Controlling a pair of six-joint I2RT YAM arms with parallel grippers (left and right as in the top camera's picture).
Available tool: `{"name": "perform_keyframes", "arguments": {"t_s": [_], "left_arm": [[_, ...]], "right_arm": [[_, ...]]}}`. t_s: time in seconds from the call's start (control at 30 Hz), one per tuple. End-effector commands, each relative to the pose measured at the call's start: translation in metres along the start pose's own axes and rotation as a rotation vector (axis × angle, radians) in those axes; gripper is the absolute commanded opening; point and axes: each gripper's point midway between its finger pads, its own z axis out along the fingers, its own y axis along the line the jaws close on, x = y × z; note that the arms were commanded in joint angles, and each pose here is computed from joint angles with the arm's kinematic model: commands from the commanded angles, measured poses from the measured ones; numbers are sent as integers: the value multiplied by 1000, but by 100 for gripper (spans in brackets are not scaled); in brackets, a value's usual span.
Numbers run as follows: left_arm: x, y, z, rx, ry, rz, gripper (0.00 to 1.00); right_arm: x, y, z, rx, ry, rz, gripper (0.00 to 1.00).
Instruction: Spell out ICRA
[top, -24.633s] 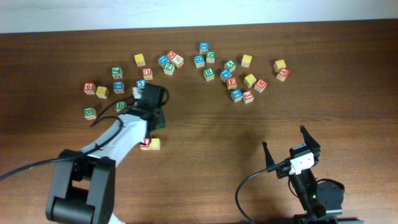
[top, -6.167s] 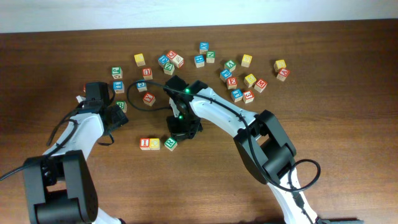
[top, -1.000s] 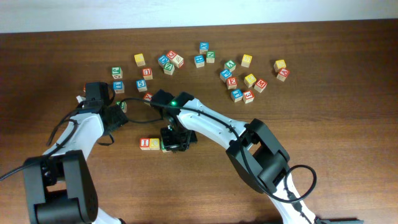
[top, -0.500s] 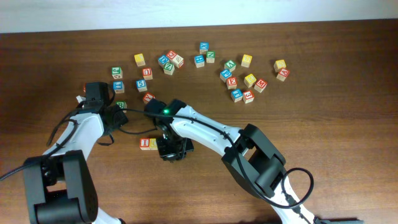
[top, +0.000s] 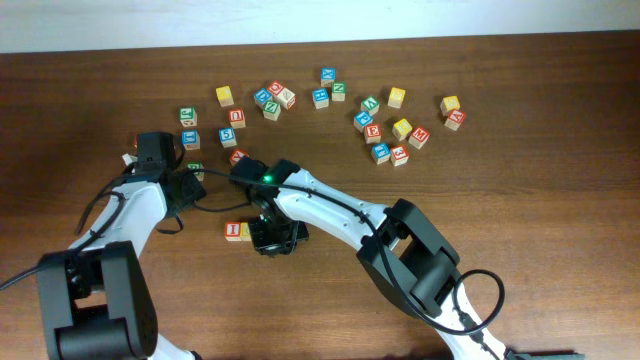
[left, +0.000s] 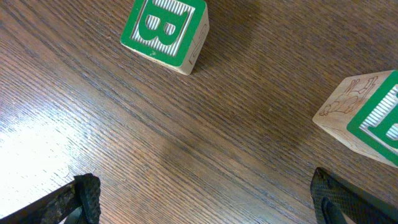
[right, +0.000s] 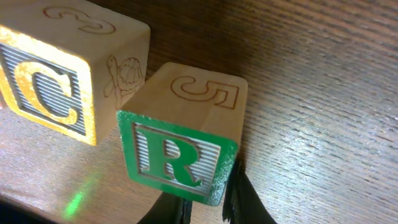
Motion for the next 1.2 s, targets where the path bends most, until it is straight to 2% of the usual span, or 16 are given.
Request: {"name": "perform_keyframes", "arguments": {"t_s": [0.0,0.4,0.8,1.07,1.17], "left_arm": [[-2,-1,1,0,0,-3,99],[-2,-1,1,0,0,-3,99],[-2,-1,1,0,0,-3,99],[-2,-1,1,0,0,-3,99],[-2,-1,1,0,0,-3,99]], "right_arm": [[0,-3,8,17,3,4,13],[-10,1,8,4,-37,-9,17],[-8,-6,8,38,-36,-2,7],[-12,-6,7,43,-55,-7,7],[-1,-10,8,53,-5,6,8]]}}
